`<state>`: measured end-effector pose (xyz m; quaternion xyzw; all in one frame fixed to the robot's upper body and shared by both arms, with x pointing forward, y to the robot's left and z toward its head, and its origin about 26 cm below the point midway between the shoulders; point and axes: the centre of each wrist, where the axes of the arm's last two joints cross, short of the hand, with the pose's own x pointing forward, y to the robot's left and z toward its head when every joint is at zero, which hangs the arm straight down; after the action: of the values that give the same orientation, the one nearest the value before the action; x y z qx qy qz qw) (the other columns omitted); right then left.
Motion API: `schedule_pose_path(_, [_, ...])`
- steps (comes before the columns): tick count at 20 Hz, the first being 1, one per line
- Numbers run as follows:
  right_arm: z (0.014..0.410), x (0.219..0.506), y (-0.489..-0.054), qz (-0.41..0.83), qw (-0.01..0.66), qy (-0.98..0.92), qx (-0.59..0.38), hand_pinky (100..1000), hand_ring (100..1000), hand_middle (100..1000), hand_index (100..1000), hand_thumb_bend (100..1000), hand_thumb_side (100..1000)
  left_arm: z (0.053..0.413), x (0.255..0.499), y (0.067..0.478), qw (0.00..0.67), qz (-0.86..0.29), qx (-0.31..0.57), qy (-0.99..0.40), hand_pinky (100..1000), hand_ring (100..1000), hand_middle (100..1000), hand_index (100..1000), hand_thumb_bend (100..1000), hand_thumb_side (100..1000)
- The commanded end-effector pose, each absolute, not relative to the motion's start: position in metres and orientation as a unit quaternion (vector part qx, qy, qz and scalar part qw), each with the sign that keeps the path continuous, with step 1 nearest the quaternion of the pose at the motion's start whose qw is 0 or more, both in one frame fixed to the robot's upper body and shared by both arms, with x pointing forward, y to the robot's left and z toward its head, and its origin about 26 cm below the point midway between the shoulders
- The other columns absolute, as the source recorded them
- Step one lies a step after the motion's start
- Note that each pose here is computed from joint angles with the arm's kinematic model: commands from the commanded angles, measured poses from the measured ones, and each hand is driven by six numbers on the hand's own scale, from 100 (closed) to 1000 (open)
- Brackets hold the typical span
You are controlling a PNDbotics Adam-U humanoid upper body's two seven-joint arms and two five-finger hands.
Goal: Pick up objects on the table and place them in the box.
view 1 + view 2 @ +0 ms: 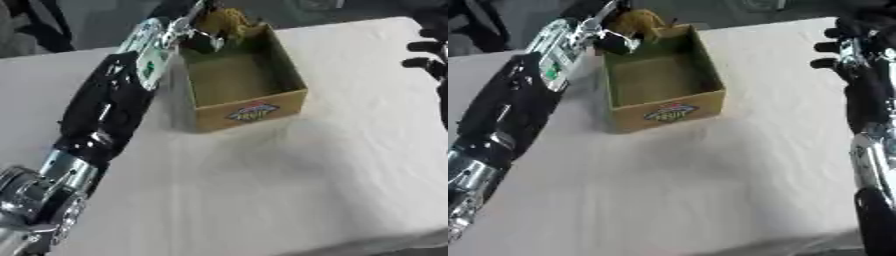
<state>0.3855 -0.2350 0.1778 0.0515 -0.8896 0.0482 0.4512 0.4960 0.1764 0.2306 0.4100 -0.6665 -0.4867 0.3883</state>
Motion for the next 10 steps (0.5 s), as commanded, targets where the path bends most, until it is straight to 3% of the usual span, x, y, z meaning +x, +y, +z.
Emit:
schedule_pose_path(1, [0.189, 0.386, -0.233, 0.056, 0.435, -0.897, 0.056, 576, 672, 665, 758, 100, 487, 0.235, 0.497, 0.173, 0.372, -0.484, 0.429, -0.666, 368, 190, 143, 270, 236, 117])
schedule_pose_path(8, [0.189, 0.386, -0.232, 0.058, 0.435, -0.896, 0.059, 575, 672, 665, 757, 100, 490, 0.213, 0.499, 0.170, 0.378, -0.501, 0.436, -0.645, 404, 250, 230, 353, 262, 119])
schedule_pose_path(10, [0.189, 0.386, -0.231, 0.059, 0.435, -0.896, 0.060, 575, 672, 665, 757, 100, 491, 0.208, 0.499, 0.169, 0.379, -0.513, 0.432, -0.637, 425, 293, 290, 414, 277, 125])
